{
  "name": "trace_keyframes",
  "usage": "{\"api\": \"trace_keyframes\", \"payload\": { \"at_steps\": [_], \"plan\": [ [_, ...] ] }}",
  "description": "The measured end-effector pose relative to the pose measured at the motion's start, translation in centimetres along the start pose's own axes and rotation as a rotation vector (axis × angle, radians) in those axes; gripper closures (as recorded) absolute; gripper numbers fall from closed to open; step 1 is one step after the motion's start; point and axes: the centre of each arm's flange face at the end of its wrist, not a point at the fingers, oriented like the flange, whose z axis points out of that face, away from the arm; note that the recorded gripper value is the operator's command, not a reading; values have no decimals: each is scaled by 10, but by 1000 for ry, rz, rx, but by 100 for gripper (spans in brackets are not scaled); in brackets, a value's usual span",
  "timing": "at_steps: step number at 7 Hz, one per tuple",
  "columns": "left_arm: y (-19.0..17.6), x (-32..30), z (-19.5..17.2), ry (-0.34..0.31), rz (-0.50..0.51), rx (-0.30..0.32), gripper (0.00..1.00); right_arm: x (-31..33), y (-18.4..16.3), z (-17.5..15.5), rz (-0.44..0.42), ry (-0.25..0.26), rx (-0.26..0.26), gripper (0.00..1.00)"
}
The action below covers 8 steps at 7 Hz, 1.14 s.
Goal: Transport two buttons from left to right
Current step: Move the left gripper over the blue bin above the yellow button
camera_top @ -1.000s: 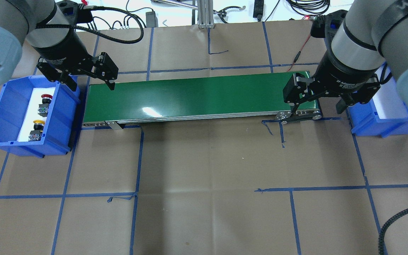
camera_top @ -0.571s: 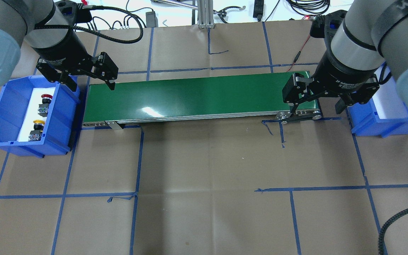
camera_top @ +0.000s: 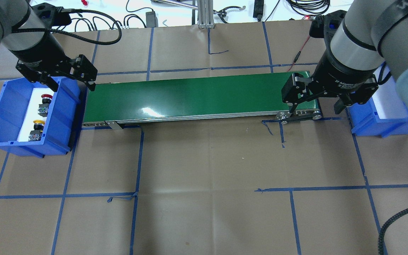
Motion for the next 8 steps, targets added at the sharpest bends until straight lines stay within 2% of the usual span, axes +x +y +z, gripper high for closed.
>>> {"api": "trace_keyframes", "payload": {
  "at_steps": [2,5,8],
  "plan": [
    [4,-84,2,-2,24,-5,0,0,0,0,0,0,0,0],
    [23,-197,18,12,-22,-31,0,0,0,0,-1,-1,1,0],
    [13,-239,58,15,-44,-33,1,0,0,0,-1,0,0,0]
  ]
}}
